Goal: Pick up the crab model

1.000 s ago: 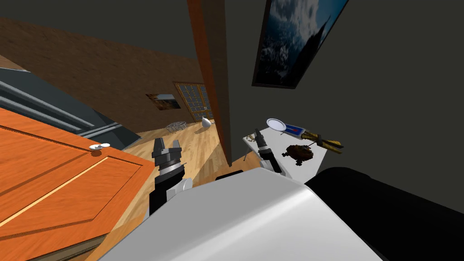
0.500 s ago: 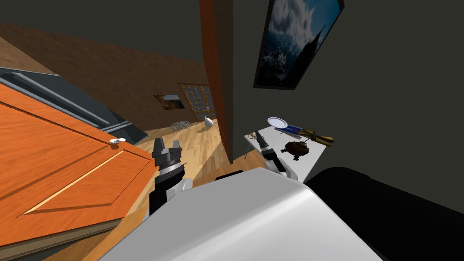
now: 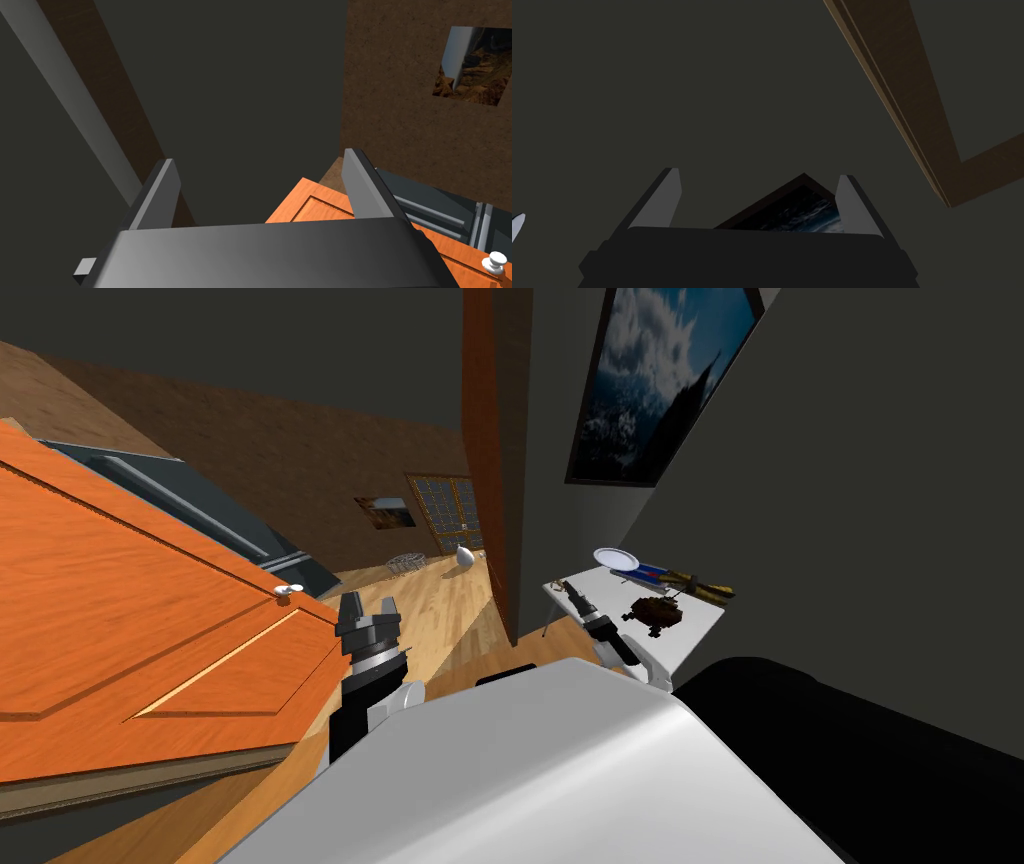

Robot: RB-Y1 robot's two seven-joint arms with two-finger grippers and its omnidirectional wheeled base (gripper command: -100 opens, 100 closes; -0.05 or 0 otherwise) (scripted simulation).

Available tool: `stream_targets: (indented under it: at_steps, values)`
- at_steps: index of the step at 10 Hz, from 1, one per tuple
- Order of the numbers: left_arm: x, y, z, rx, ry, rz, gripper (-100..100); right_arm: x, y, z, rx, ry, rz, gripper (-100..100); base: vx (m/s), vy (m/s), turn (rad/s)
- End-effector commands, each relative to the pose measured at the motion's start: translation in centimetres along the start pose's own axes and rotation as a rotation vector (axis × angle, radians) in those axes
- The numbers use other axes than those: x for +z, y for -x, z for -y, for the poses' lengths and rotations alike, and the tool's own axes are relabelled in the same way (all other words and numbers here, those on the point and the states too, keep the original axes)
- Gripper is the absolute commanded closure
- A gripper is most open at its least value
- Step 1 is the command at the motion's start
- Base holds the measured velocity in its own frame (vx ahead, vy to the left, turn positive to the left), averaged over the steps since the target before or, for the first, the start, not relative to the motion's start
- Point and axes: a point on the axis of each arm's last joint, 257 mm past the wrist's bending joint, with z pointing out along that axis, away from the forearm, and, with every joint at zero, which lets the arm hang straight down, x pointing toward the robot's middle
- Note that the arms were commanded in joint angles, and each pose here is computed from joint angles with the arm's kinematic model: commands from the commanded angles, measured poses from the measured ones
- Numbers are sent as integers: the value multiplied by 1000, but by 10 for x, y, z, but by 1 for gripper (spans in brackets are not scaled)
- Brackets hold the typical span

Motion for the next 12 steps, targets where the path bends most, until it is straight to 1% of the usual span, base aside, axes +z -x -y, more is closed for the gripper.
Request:
stream_targets:
  at_steps: [1, 2, 3, 4, 5, 6, 7, 8, 9, 10, 11, 12]
  values:
    - [0, 0, 0, 0, 0, 0, 0, -4, 1, 13, -71, -16, -42, -100, -54, 53, 68]
    - [0, 0, 0, 0, 0, 0, 0, -3, 1, 13, -78, -12, -50, -100, -45, 47, 36]
    - [0, 0, 0, 0, 0, 0, 0, -8, 2, 26, -140, -28, -85, -100, -57, 56, 61]
    - [0, 0, 0, 0, 0, 0, 0, -7, 2, 26, -147, -24, -93, -100, -42, 41, 40]
    - [0, 0, 0, 0, 0, 0, 0, -12, 3, 39, -213, -39, -131, -100, -37, 45, 85]
    - [0, 0, 0, 0, 0, 0, 0, -11, 3, 39, -220, -35, -138, -100, -33, 43, 36]
    - [0, 0, 0, 0, 0, 0, 0, -16, 4, 52, -290, -48, -179, -100, -36, 52, 75]
    - [0, 0, 0, 0, 0, 0, 0, -15, 4, 52, -296, -45, -185, -100, -35, 38, 36]
    - [0, 0, 0, 0, 0, 0, 0, -21, 6, 65, -368, -57, -229, -100, -36, 43, 85]
    - [0, 0, 0, 0, 0, 0, 0, -20, 6, 65, -375, -54, -235, -100, -23, 34, 35]
    - [0, 0, 0, 0, 0, 0, 0, -26, 8, 79, -448, -65, -280, -100, -15, 38, 79]
    - [0, 0, 0, 0, 0, 0, 0, -25, 8, 79, -455, -61, -286, -100, -11, 31, 37]
